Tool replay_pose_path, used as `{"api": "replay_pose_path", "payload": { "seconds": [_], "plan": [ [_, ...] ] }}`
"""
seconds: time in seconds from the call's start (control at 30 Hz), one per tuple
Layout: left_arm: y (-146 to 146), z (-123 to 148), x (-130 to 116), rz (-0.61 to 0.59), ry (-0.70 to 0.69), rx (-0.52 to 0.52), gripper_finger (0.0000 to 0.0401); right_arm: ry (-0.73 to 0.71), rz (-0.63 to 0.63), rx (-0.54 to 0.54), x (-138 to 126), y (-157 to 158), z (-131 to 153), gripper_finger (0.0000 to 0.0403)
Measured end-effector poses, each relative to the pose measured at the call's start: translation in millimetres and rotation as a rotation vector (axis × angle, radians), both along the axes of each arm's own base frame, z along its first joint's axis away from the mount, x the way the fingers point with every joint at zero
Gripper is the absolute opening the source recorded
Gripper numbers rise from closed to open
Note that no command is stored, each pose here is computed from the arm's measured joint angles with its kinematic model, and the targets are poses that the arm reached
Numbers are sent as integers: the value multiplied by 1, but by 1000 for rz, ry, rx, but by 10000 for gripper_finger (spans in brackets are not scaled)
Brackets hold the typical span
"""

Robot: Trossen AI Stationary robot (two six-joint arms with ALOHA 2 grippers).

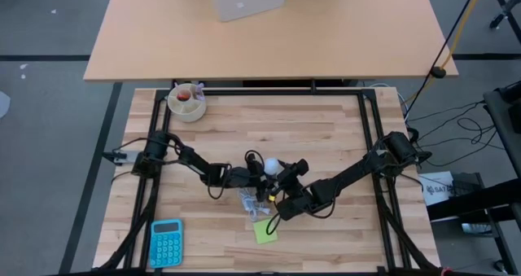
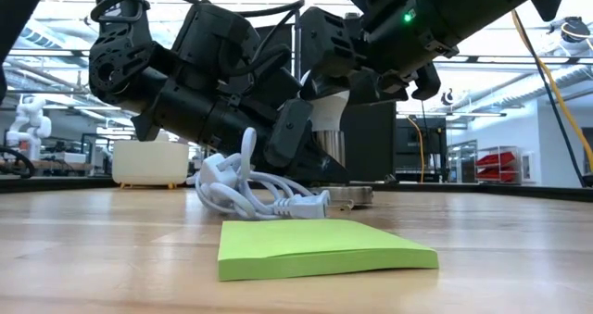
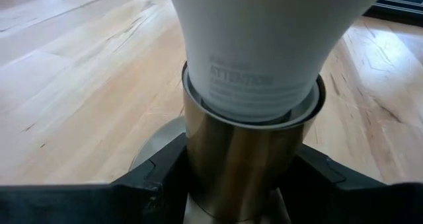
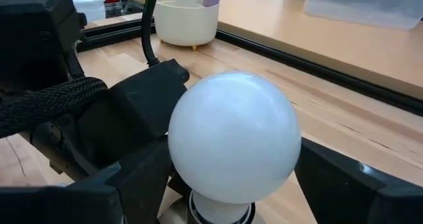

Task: Screw lightbulb
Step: Remove the lightbulb from the lamp

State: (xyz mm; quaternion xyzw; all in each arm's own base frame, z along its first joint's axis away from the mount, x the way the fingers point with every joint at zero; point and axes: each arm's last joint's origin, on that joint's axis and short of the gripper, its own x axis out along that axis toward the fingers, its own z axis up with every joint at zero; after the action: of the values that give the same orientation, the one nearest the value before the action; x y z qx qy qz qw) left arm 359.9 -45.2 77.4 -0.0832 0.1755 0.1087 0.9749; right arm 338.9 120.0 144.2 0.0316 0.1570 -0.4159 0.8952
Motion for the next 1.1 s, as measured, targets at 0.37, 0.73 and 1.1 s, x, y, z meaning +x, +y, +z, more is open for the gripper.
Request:
{"api": "replay_pose_path", "payload": {
  "seconds": [0.37, 0.73, 1.1],
  "plan": [
    [-3, 2, 0, 76, -34, 14, 212, 23, 23, 5, 1, 0, 0, 297],
    [-2, 5, 0, 148, -79, 8, 245, 24, 28, 14, 1, 0, 0, 297],
    [-3, 4, 0, 132, -46, 41, 177, 86, 70, -7, 2, -2, 1, 297]
  ]
}}
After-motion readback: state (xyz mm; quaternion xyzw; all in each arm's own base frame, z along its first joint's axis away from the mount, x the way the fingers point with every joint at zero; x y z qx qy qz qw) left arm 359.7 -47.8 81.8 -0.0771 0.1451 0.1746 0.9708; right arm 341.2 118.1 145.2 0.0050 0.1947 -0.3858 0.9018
